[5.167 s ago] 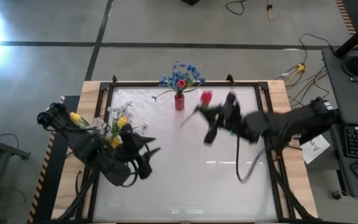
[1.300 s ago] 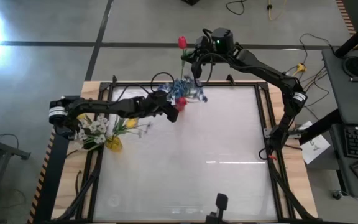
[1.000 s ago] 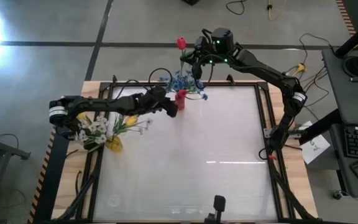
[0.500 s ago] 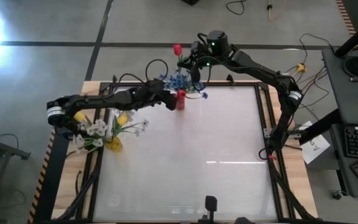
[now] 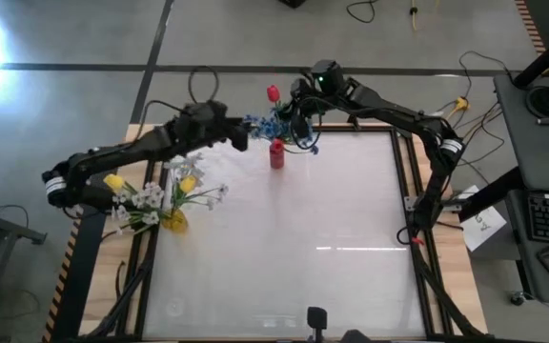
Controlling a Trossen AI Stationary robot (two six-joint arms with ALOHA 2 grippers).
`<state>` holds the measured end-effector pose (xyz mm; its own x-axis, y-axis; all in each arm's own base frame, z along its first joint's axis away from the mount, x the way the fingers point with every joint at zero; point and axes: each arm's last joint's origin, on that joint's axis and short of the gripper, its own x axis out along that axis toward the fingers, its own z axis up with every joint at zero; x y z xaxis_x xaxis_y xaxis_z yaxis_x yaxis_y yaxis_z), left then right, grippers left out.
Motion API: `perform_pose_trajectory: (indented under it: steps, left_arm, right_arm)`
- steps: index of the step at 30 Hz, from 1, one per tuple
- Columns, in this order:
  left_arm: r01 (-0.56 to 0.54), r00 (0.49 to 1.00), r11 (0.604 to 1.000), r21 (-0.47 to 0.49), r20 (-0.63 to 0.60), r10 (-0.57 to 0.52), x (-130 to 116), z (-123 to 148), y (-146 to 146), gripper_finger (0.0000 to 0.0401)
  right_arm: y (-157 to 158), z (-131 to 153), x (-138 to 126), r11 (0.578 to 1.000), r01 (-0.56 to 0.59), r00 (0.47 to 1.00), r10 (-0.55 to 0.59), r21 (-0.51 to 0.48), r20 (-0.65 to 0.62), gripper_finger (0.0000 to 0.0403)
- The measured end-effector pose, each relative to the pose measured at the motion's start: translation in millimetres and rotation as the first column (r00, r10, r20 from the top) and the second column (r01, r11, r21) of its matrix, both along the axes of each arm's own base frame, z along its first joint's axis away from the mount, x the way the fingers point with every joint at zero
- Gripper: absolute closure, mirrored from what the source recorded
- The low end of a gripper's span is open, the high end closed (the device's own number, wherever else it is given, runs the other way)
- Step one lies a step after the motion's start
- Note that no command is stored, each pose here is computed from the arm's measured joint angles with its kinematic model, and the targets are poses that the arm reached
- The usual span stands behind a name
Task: Sort flowers into vase by color
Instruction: Put the red flower into the red flower vase, then adjust the yellow flower vase
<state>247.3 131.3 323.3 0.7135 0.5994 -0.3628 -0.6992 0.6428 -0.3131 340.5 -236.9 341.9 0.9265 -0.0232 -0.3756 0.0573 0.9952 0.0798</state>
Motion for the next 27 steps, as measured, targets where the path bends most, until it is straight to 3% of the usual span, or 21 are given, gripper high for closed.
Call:
perform_pose_trajectory:
  steps: [6,11,20,23,27]
  left_arm:
    - [0.027,0.998,0.996,0.080,0.060,-0.032,-26,26,-4,0.0260]
    - [0.037,0.993,0.990,0.137,0.105,-0.051,-48,45,-15,0.0260]
    - [0.085,0.995,0.981,0.172,0.044,-0.093,-96,60,-42,0.0260]
    - [0.182,0.973,0.962,0.204,0.105,-0.206,-114,70,-56,0.0260]
    - [0.227,0.942,0.943,0.244,0.192,-0.276,-135,81,-70,0.0260]
  right_arm:
    - [9,-11,5,0.999,-0.021,1.000,0.022,0.038,-0.020,0.0378]
    - [10,-9,6,0.997,0.020,0.999,-0.018,0.070,-0.031,0.0312]
    - [9,34,2,0.992,0.122,0.992,-0.122,0.009,0.032,0.0203]
    - [9,48,0,0.992,0.124,0.991,-0.124,-0.004,0.056,0.0181]
    - [12,68,-4,0.992,0.124,0.989,-0.122,-0.026,0.079,0.0154]
